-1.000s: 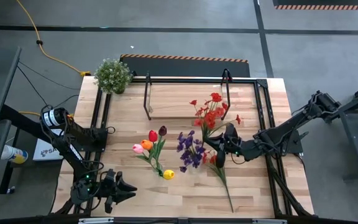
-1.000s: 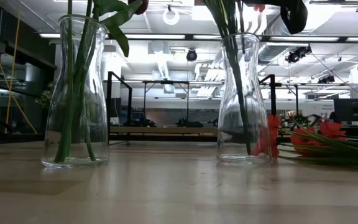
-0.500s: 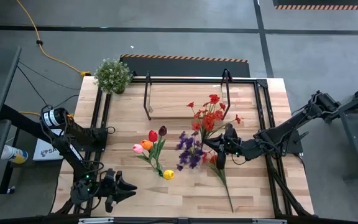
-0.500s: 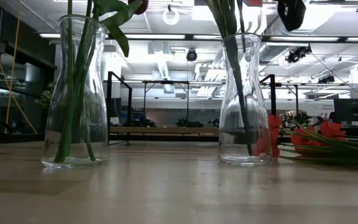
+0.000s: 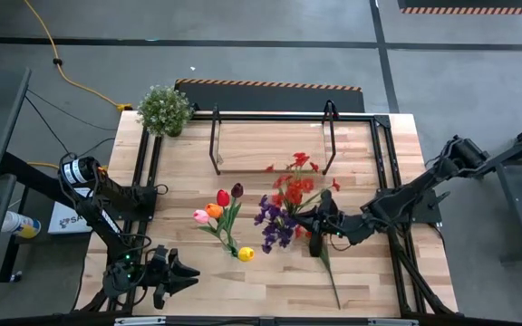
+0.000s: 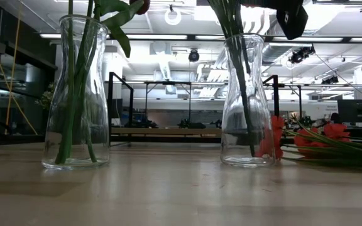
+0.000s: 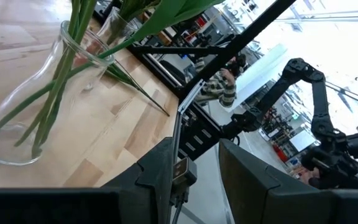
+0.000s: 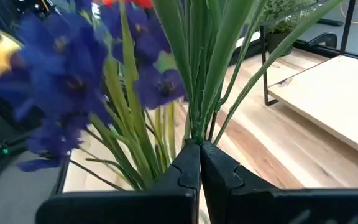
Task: Pick and place flowers into a vace then onto a shelf
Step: Put the right red flower into the right transparent vase, then put the red flower into the right transparent vase
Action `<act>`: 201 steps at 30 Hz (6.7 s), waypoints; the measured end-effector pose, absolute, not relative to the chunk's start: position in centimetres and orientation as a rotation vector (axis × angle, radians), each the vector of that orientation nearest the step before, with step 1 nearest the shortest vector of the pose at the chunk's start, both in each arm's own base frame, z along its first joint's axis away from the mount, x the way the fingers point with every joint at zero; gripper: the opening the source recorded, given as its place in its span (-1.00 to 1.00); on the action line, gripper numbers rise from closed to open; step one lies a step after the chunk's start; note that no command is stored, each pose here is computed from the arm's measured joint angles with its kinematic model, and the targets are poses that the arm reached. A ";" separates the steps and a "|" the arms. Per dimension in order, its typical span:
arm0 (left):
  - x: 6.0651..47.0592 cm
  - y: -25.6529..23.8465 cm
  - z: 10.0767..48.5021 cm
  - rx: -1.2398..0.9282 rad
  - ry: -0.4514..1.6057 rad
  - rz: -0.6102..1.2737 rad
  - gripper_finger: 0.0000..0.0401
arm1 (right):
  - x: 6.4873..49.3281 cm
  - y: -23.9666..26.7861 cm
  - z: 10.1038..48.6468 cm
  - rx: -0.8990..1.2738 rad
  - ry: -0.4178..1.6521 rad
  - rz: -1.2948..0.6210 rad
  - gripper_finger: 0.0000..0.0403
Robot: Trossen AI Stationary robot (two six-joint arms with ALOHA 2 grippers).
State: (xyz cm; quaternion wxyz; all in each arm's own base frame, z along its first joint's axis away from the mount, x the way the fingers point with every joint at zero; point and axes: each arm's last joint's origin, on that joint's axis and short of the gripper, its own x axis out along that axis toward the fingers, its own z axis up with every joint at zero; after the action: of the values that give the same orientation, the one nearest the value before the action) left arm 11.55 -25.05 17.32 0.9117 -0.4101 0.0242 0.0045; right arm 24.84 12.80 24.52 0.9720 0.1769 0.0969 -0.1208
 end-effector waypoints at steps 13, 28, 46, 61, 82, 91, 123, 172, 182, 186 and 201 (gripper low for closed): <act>11.5 -25.1 17.3 -0.846 0.049 0.009 -0.19 | 25.0 13.0 24.2 0.318 0.221 -0.219 -1.00; 11.6 -25.0 17.3 -0.841 0.050 0.010 -0.19 | 24.9 13.3 23.7 0.316 0.317 -0.074 -1.00; 11.5 -25.1 17.3 -0.841 0.050 0.009 -0.19 | 24.9 13.6 23.6 0.330 0.352 0.010 -1.00; 11.6 -25.0 17.3 -0.842 0.050 0.010 -0.19 | 24.8 13.7 23.6 0.348 0.375 0.071 -1.00; 11.5 -25.1 17.3 -0.845 0.050 0.009 -0.19 | 24.6 13.8 23.8 0.351 0.390 0.122 -0.35; 11.5 -25.1 17.3 -0.844 0.050 0.009 -0.19 | 23.5 13.2 24.7 0.344 0.430 0.157 -0.43; 11.6 -25.1 17.3 -0.841 0.050 0.010 -0.19 | 18.8 12.1 23.0 1.071 1.161 0.003 -0.44; 11.5 -25.0 17.0 -0.810 0.066 0.006 -0.19 | 21.1 16.9 15.2 1.024 1.217 -0.294 -0.44; 11.5 -25.0 17.0 -0.810 0.067 0.005 -0.19 | 21.2 17.0 14.1 1.000 1.241 -0.327 -0.44; 11.5 -25.0 17.0 -0.810 0.067 0.006 -0.19 | 21.2 17.0 14.1 0.993 1.233 -0.331 -0.44; 11.5 -25.0 17.0 -0.810 0.066 0.006 -0.19 | 21.2 17.0 14.1 0.984 1.228 -0.336 -0.44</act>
State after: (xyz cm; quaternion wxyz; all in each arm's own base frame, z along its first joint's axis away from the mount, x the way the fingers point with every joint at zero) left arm 11.54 -25.04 17.03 0.9186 -0.3938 0.0322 0.0029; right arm 21.20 16.97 14.09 0.6934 0.4404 0.5501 -0.1505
